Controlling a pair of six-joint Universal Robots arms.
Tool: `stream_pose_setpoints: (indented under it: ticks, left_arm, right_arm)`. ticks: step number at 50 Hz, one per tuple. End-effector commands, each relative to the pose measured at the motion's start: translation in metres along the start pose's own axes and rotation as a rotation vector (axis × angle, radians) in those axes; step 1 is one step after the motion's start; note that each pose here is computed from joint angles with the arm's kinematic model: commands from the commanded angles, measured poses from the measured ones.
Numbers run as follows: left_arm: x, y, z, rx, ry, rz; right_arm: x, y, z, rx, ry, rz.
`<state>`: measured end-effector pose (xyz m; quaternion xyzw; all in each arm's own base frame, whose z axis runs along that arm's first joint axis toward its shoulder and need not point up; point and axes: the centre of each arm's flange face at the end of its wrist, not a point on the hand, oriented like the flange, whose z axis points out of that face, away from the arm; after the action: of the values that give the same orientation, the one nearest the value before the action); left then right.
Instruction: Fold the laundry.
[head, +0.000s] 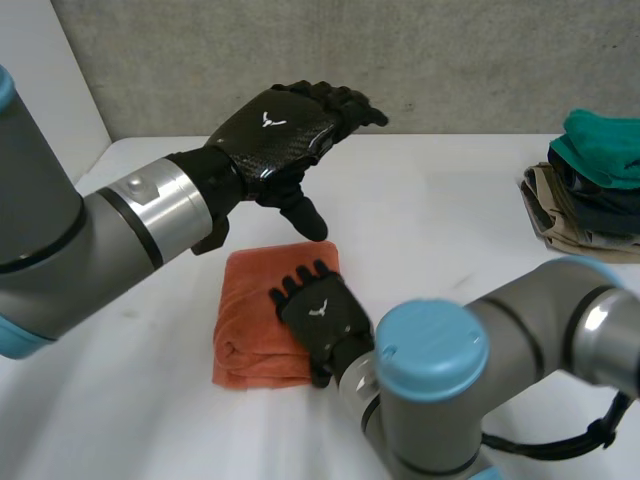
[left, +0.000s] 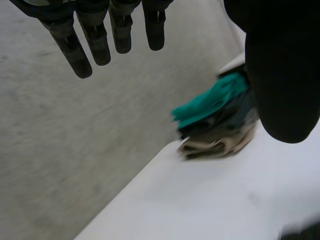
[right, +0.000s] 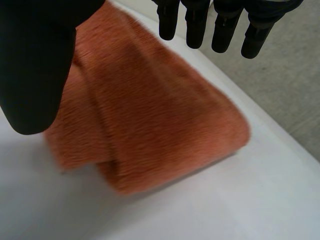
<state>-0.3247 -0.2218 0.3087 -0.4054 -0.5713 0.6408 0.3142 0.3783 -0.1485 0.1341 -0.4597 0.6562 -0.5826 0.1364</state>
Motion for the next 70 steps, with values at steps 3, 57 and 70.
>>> stream_pose_setpoints:
  ticks: [3,57,70]
  left_arm:
    - [-0.003,0.008,0.0,-0.019,0.041,-0.112]
    - [-0.022,-0.017,-0.015,0.038,-0.04,-0.074]
    - [-0.018,-0.015,-0.016,0.03,-0.031,-0.081]
  right_arm:
    - [-0.01,0.013,0.022,0.064,0.057,-0.004]
    - [0.293,-0.133,0.032,0.67,0.725,-0.109]
    - [0.478,-0.068,-0.05,0.708,0.881,-0.042]
